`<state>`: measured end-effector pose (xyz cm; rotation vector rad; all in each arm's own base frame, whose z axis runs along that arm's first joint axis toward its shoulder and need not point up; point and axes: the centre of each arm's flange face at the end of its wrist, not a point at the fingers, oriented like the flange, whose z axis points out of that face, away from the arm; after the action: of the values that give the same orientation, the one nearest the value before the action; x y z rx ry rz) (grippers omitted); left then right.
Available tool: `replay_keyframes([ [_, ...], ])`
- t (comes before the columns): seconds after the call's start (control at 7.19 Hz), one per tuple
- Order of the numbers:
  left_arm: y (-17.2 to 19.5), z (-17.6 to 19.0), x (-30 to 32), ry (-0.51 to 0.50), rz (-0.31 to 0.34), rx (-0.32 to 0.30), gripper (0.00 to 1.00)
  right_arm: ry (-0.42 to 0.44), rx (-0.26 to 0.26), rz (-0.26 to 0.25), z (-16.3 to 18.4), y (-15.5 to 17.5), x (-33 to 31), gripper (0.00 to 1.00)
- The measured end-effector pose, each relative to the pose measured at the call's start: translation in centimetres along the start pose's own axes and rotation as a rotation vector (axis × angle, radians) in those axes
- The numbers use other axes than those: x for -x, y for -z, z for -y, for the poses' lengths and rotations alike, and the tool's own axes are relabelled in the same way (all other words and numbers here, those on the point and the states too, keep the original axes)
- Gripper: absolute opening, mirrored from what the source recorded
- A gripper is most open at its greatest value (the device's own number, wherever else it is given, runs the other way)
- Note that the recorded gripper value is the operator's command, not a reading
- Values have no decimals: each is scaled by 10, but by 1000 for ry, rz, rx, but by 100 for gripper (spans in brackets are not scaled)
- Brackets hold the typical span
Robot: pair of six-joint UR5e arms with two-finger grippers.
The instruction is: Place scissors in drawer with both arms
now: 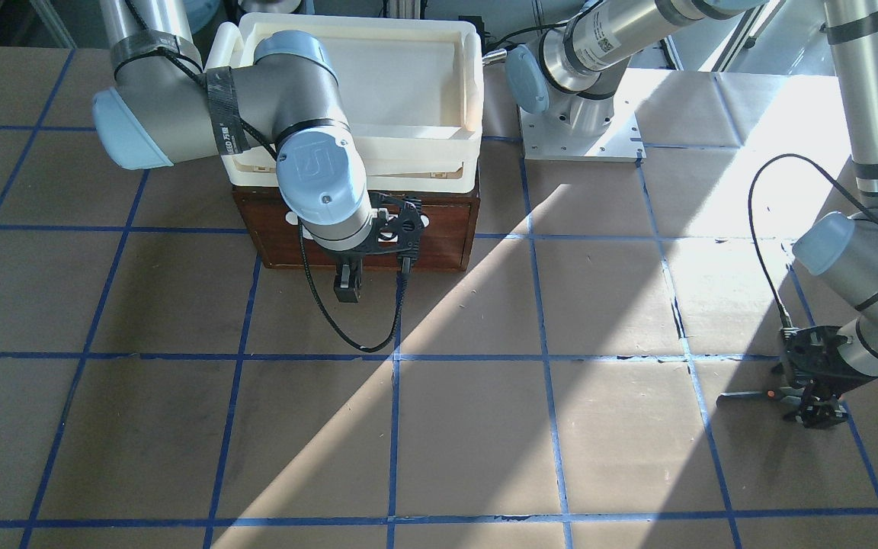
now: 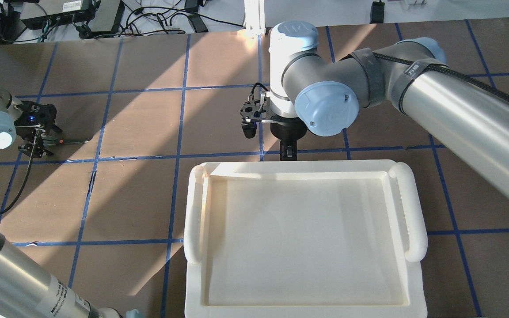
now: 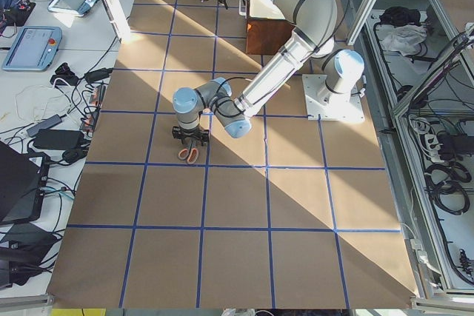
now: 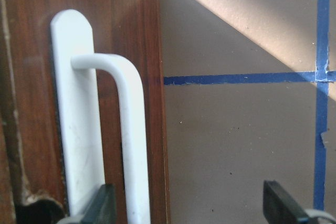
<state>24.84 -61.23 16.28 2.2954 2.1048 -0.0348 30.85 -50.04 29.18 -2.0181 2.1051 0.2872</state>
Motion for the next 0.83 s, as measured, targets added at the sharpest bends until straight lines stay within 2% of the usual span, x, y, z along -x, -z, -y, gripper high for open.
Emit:
replay_keyframes([
  [0.14, 0, -1, 1, -6, 0, 4, 0, 3, -4, -12, 1, 1, -2, 100],
  [0.83, 11, -4, 7, -29, 17, 26, 0, 16, -13, -46, 4, 7, -9, 100],
])
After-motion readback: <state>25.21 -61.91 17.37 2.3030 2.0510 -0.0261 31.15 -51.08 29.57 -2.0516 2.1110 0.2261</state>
